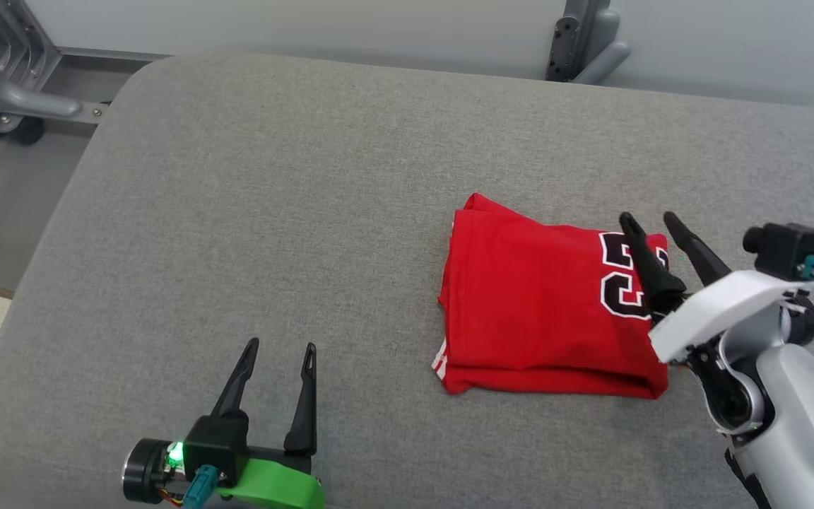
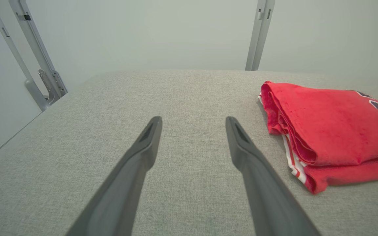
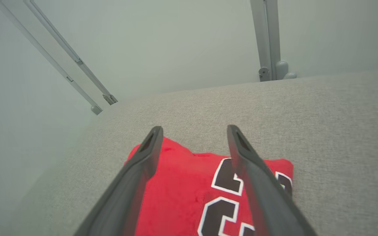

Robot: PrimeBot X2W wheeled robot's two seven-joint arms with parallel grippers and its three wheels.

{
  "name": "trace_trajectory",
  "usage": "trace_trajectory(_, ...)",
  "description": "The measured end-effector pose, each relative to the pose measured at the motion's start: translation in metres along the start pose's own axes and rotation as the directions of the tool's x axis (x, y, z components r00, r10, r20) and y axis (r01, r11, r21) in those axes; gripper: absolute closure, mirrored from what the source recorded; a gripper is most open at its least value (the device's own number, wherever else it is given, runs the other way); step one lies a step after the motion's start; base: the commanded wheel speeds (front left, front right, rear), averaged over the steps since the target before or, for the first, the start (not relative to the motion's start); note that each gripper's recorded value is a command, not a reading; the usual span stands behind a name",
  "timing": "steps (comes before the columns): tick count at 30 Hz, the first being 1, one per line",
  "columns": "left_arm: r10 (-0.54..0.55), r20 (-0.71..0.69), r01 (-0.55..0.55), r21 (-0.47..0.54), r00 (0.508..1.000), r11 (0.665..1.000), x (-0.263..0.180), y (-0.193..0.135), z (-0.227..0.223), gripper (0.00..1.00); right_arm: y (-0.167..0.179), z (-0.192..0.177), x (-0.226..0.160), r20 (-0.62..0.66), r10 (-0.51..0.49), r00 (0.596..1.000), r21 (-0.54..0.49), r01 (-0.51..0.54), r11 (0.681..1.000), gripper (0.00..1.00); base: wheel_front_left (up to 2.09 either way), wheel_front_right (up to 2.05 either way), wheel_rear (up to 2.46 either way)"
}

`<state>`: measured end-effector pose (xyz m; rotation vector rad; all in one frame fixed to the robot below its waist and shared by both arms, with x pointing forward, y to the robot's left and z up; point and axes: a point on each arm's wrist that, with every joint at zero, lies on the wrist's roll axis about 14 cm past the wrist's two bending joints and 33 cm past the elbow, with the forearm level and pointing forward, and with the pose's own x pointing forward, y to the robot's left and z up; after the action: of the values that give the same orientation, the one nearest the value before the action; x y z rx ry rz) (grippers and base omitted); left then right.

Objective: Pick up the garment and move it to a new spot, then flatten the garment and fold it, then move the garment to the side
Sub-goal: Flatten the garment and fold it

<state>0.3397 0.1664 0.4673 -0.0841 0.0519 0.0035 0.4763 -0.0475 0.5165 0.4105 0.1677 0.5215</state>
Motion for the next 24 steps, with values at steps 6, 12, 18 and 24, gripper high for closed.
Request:
trace_trajectory(6, -0.007, 0.03, 0.007, -0.008, 1.0, 1.0, 0.005, -0.004, 0.009, 0.0, -0.042, -0.007, -0.042, 0.064, -0.121, 0.991, -0.113, 0.128, 0.985, 0.0, 0.0, 0.0, 0.0)
trace_trajectory(12, -0.023, 0.04, 0.024, -0.025, 0.999, 0.999, 0.01, -0.011, 0.011, 0.0, -0.061, -0.009, -0.08, 0.133, -0.173, 0.976, -0.202, 0.197, 0.959, 0.0, 0.0, 0.0, 0.0)
trace_trajectory(18, -0.056, 0.052, 0.058, -0.047, 0.997, 0.997, 0.017, -0.023, 0.015, 0.0, -0.059, -0.001, -0.109, 0.168, -0.172, 0.971, -0.312, 0.218, 0.925, 0.0, 0.0, 0.0, 0.0)
trace_trajectory(24, -0.101, 0.047, 0.104, -0.054, 0.994, 0.993, 0.015, -0.038, 0.013, 0.0, -0.051, 0.017, -0.14, 0.26, -0.202, 0.944, -0.307, 0.279, 0.91, 0.0, 0.0, 0.0, 0.0)
